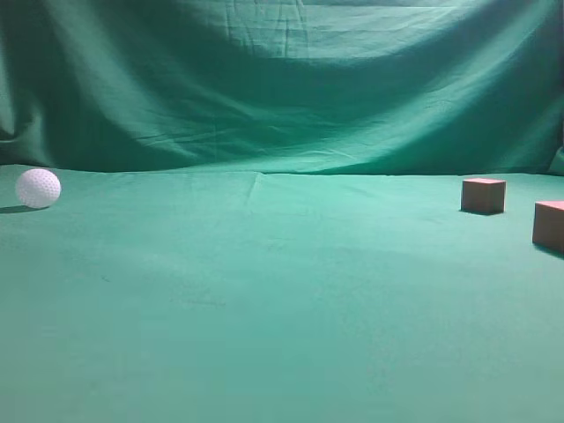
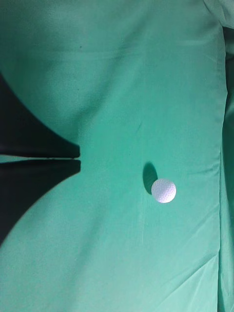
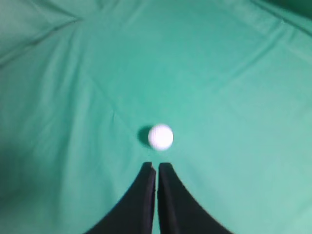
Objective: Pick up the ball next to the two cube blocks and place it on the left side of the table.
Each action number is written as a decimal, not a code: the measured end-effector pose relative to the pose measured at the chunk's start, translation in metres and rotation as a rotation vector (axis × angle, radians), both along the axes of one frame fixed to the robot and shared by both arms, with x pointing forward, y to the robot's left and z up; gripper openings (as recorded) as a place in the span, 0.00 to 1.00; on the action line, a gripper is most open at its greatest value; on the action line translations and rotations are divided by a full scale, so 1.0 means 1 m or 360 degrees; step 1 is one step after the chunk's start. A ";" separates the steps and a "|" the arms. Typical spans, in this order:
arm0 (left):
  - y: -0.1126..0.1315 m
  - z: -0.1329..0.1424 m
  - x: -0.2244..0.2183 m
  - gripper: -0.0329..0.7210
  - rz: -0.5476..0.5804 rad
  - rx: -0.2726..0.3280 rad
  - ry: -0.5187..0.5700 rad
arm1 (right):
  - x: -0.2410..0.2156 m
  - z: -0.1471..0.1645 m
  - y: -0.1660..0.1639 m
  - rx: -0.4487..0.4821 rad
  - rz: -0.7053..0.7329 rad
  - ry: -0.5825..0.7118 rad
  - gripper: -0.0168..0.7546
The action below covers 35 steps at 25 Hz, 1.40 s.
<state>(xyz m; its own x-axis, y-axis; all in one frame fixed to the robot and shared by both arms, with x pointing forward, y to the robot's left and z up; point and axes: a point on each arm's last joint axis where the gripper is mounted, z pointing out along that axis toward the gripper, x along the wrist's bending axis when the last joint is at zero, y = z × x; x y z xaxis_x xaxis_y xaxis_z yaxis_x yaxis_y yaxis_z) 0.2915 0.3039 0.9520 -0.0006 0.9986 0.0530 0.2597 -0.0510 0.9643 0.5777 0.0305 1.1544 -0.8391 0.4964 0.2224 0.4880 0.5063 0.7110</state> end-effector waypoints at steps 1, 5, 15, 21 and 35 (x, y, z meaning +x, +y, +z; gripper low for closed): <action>0.000 0.000 0.000 0.04 0.0000 0.0000 0.0000 | -0.005 0.010 -0.010 -0.0034 -0.0009 0.0019 0.02; 0.000 0.000 0.000 0.04 0.0000 0.0000 0.0000 | -0.022 0.050 -0.042 -0.0082 -0.0133 -0.0082 0.02; 0.000 0.000 0.000 0.04 0.0000 0.0000 0.0000 | -0.088 0.060 -0.111 -0.0246 -0.0322 -0.0104 0.02; 0.000 0.000 0.000 0.04 0.0000 0.0000 0.0000 | -0.132 0.017 -0.149 -0.0086 -0.0442 -0.0206 0.02; 0.000 0.000 0.000 0.04 0.0000 0.0000 0.0000 | -0.206 -0.068 -0.217 0.0028 -0.0547 -0.0414 0.02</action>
